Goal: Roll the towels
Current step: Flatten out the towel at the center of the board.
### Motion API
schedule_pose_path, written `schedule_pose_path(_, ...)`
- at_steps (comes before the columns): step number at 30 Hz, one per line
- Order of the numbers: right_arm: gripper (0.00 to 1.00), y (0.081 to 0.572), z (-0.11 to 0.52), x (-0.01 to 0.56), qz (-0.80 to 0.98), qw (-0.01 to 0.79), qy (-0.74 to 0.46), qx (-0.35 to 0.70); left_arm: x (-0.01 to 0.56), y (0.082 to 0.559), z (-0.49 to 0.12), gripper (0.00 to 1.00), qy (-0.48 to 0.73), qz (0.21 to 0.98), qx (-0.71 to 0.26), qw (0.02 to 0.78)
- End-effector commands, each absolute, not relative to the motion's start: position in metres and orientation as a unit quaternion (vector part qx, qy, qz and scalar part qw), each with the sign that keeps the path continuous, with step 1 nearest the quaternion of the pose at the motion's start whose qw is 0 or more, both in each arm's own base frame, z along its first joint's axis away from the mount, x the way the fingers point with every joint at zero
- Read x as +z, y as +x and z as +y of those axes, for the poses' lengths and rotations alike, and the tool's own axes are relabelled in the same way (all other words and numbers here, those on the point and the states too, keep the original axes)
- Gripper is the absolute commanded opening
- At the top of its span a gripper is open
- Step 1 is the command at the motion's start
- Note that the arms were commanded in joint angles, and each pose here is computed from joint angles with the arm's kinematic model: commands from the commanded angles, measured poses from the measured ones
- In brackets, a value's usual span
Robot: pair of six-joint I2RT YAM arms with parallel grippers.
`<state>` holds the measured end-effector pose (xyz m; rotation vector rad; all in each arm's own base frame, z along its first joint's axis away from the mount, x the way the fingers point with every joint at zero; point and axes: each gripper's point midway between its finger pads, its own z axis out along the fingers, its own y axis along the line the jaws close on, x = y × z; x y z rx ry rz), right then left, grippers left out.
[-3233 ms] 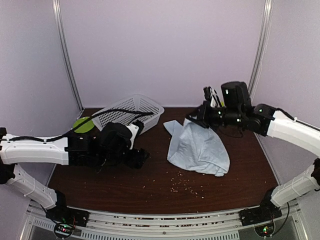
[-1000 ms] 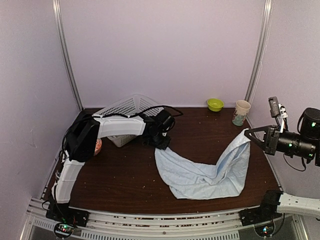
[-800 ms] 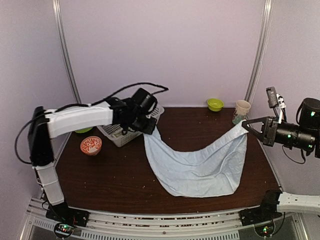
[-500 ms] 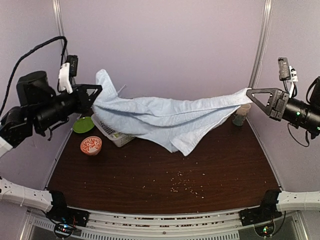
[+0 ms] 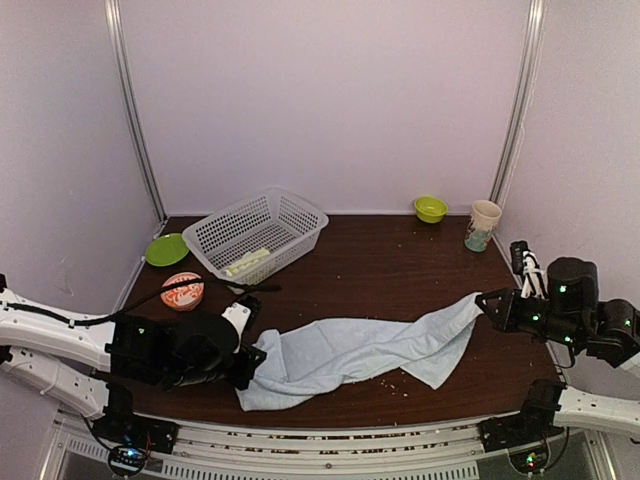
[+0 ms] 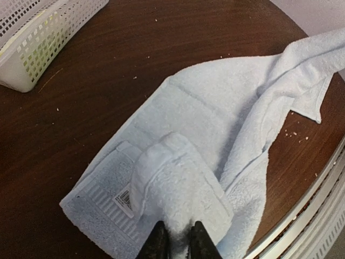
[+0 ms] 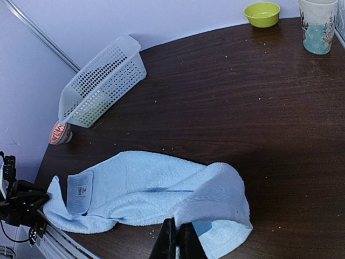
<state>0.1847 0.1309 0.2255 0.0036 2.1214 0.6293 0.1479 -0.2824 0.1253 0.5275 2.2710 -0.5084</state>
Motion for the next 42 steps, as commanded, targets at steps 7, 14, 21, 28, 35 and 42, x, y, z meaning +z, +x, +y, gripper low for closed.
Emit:
schedule_pose_path(7,0.00,0.182,0.120,0.200,0.861,0.439,0.041,0.254,0.129,0.138,-0.258,0.65,0.125,0.913,-0.171,0.348)
schedule_pose_path(14,0.00,0.182,0.126,0.190,0.867,0.430,0.028,0.252,0.136,0.150,-0.265,0.70,0.097,0.931,-0.129,0.326)
schedule_pose_path(21,0.00,0.184,0.134,0.183,0.867,0.424,0.022,0.261,0.118,0.169,-0.308,0.72,0.139,0.957,-0.038,0.252)
schedule_pose_path(28,0.00,0.183,0.136,0.189,0.866,0.425,0.011,0.264,0.056,0.158,-0.328,0.73,0.192,0.968,0.035,0.155)
schedule_pose_path(35,0.00,0.183,0.136,0.199,0.863,0.432,-0.001,0.261,0.028,0.147,-0.304,0.68,0.190,0.971,0.073,0.122)
schedule_pose_path(42,0.00,0.185,0.138,0.205,0.860,0.437,-0.002,0.265,0.041,0.146,-0.282,0.17,0.171,0.972,0.081,0.136)
